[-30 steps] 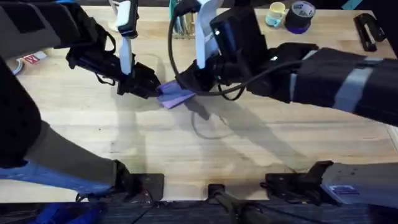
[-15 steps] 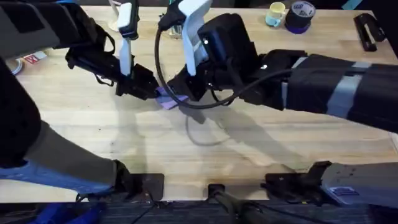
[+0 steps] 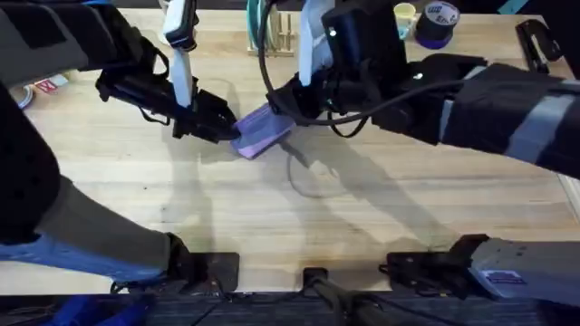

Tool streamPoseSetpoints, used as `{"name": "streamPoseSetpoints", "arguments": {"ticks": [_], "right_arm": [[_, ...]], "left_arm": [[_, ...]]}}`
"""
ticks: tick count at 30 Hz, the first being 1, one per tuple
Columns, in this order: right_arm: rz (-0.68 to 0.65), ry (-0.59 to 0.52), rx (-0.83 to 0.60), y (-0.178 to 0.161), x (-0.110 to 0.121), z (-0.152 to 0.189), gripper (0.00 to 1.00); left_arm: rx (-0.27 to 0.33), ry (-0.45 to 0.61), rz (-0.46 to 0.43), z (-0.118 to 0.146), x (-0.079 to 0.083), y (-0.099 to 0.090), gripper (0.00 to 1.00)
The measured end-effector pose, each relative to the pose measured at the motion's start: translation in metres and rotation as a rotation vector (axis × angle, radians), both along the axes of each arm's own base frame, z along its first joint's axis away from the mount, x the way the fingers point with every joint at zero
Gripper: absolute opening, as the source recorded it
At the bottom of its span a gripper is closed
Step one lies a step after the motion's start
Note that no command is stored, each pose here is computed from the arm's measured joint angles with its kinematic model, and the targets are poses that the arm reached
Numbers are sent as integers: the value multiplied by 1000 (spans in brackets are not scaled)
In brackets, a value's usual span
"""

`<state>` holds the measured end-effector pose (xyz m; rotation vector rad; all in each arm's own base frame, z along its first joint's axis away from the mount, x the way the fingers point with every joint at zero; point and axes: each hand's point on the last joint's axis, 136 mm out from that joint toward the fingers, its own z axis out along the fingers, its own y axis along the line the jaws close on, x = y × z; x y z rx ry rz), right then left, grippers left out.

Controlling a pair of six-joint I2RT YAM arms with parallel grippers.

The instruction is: Unzip the bag, pick up the pens from the table one at a time and place them inside, then zip the bag closed.

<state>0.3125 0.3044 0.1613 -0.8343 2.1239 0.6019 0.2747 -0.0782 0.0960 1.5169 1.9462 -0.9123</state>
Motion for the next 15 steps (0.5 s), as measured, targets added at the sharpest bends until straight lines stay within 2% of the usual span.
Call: {"name": "streamPoseSetpoints", "arguments": {"ticks": [6, 15], "right_arm": [[44, 58, -5, 5, -17, -6, 30], [159, 30, -26, 36, -51, -6, 30]], "left_arm": [[1, 0, -1, 0, 0, 0, 43], [49, 8, -3, -6, -2, 8, 43]]}}
